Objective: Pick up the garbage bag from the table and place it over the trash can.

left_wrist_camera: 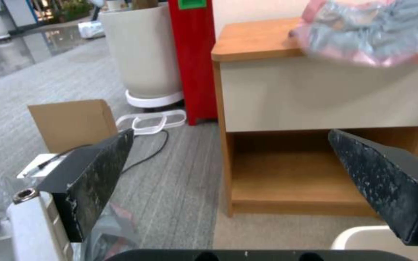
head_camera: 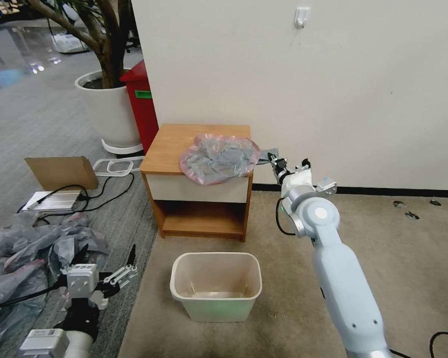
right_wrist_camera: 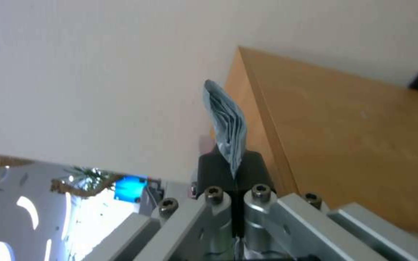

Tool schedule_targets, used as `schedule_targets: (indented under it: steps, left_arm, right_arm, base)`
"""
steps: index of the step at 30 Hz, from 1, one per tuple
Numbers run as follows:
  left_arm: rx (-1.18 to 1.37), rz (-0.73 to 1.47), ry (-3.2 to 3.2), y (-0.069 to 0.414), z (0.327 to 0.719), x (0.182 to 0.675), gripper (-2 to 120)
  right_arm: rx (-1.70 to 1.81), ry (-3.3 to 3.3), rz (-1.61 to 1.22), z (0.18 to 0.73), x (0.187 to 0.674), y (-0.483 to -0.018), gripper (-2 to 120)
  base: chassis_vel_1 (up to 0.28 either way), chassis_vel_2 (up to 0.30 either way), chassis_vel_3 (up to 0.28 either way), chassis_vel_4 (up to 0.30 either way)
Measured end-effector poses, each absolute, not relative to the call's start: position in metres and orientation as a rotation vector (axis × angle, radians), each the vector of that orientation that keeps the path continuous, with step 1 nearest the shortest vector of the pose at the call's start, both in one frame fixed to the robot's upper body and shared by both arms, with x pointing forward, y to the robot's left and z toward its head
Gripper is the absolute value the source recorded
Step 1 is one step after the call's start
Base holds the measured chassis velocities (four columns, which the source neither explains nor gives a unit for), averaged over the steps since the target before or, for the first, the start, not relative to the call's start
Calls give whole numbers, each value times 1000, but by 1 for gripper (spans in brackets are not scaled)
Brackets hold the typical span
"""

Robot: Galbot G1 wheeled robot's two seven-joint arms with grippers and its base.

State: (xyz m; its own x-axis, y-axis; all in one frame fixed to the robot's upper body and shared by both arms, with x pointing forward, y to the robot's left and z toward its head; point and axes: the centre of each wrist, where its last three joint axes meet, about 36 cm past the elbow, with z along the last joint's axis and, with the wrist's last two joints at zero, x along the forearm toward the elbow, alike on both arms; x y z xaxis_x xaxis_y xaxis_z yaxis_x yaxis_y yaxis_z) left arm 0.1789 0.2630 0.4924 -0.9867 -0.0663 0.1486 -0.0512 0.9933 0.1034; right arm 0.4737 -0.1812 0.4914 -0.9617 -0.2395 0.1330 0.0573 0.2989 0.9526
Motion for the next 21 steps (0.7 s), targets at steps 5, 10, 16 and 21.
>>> schedule_targets:
  steps: [5,10,16,21]
  left_arm:
    - [76,-134,-2992,260,493,183,100]
    - [71,-130,-2993,259,493,184,100]
    - [65,-126,-3003,259,494,186,100]
    - [55,-118,-3009,259,495,189,100]
  right_arm:
    - [194,-2254,-1701,504,428,-165,0]
    - [238,-2218,-1683,510,398,-154,0]
    - [291,-2114,-1649,508,342,-136,0]
    - [265,-2072,-1585,493,312,-125,0]
  base:
    - [0,0,0,0]
    - [0,0,0,0]
    - [0,0,0,0]
    - [0,0,0,0]
